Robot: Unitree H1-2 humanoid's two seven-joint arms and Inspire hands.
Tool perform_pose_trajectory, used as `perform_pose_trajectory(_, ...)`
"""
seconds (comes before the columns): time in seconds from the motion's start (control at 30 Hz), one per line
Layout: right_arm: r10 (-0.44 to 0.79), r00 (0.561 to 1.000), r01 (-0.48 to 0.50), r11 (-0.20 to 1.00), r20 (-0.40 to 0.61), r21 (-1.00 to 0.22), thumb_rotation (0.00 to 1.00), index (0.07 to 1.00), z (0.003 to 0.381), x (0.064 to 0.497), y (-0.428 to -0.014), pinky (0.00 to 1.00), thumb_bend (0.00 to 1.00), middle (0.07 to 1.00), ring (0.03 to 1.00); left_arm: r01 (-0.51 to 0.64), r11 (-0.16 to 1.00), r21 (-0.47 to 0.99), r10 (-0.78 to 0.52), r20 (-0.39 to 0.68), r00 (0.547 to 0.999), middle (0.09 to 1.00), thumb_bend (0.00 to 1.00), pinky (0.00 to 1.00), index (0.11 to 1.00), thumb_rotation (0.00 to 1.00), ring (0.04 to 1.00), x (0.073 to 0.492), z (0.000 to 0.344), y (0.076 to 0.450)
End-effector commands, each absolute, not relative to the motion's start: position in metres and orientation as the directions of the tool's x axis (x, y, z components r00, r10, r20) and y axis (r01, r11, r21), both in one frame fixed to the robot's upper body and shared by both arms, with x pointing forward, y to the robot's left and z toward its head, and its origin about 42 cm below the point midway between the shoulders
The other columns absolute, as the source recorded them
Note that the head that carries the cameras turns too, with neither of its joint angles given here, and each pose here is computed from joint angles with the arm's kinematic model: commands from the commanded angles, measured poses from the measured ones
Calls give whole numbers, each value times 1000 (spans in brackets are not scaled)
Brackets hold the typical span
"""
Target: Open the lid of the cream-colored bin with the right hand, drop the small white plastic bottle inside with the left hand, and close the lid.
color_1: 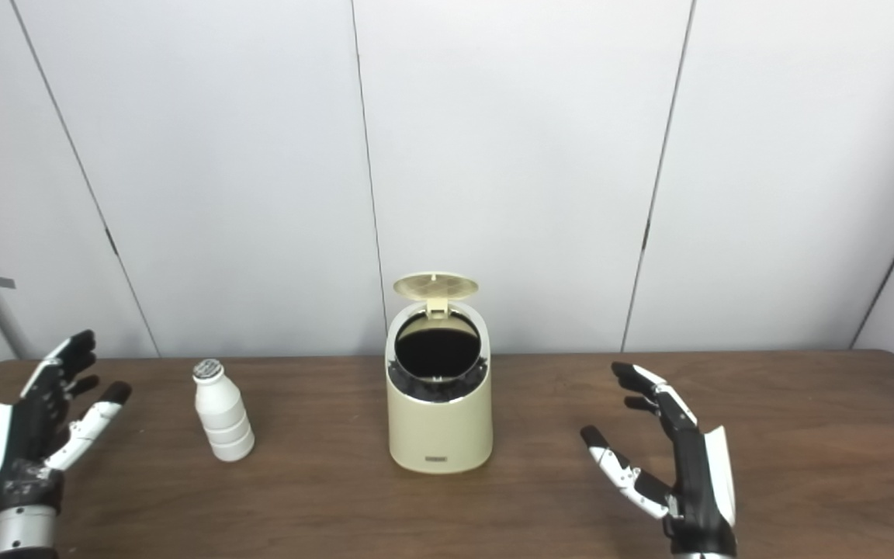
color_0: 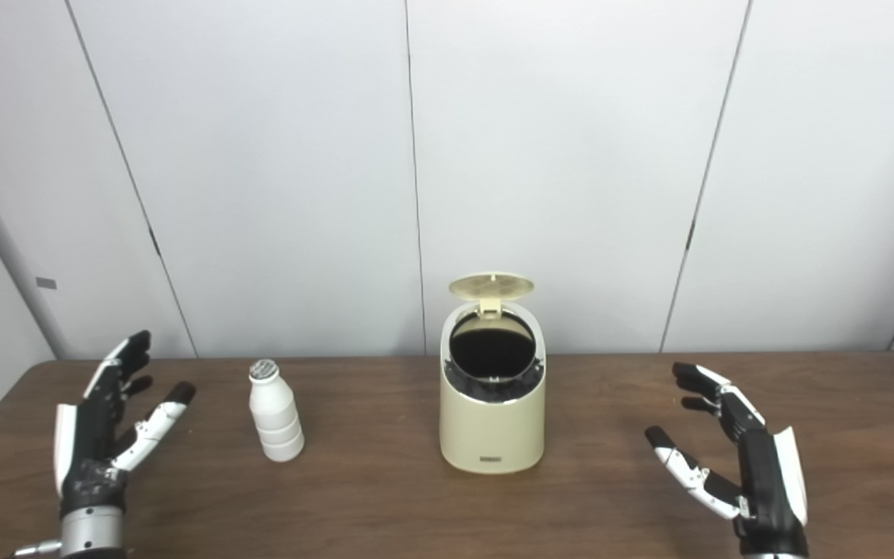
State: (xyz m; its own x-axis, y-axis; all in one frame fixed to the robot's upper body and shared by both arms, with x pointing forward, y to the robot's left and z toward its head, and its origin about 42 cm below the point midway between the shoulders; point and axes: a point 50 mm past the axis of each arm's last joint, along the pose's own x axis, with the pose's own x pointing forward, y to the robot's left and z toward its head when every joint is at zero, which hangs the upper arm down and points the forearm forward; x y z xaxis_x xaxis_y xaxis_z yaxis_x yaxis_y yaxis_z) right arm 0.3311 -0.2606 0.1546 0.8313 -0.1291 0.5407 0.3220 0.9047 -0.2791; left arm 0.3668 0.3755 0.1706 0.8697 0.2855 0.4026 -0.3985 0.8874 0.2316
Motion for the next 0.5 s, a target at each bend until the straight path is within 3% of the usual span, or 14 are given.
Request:
perform_pose_trajectory(0.0, -124, 808, 350, 887, 575, -300, 242, 746, 167, 332, -270, 693, 281, 766, 763, -392, 881, 266, 234, 476, 848, 910, 1000, 859, 893, 594, 921, 373, 194, 379)
perform_pose_trajectory(0.07, -131, 812, 354, 885, 568, -302, 242, 744, 168, 332, -270, 683, 279, 767, 759, -373, 887, 272, 216, 470, 856, 920, 1000, 862, 900, 559, 930, 371, 193, 376)
perform_pose_trajectory(0.1, -134, 814, 355, 885, 565, -302, 189, 745, 168, 332, -271, 680, 274, 769, 759, -367, 888, 277, 210, 467, 859, 926, 1000, 871, 904, 536, 936, 371, 192, 375)
perform_pose_trajectory(0.27, -130, 817, 340, 895, 562, -287, 123, 749, 169, 333, -274, 678, 261, 781, 767, -329, 867, 375, 156, 423, 893, 926, 1000, 799, 919, 476, 909, 368, 186, 378)
perform_pose_trajectory(0.47, -129, 814, 365, 872, 566, -327, 22, 742, 174, 331, -277, 679, 255, 771, 761, -260, 808, 529, 80, 340, 937, 932, 1000, 743, 950, 500, 889, 368, 185, 378)
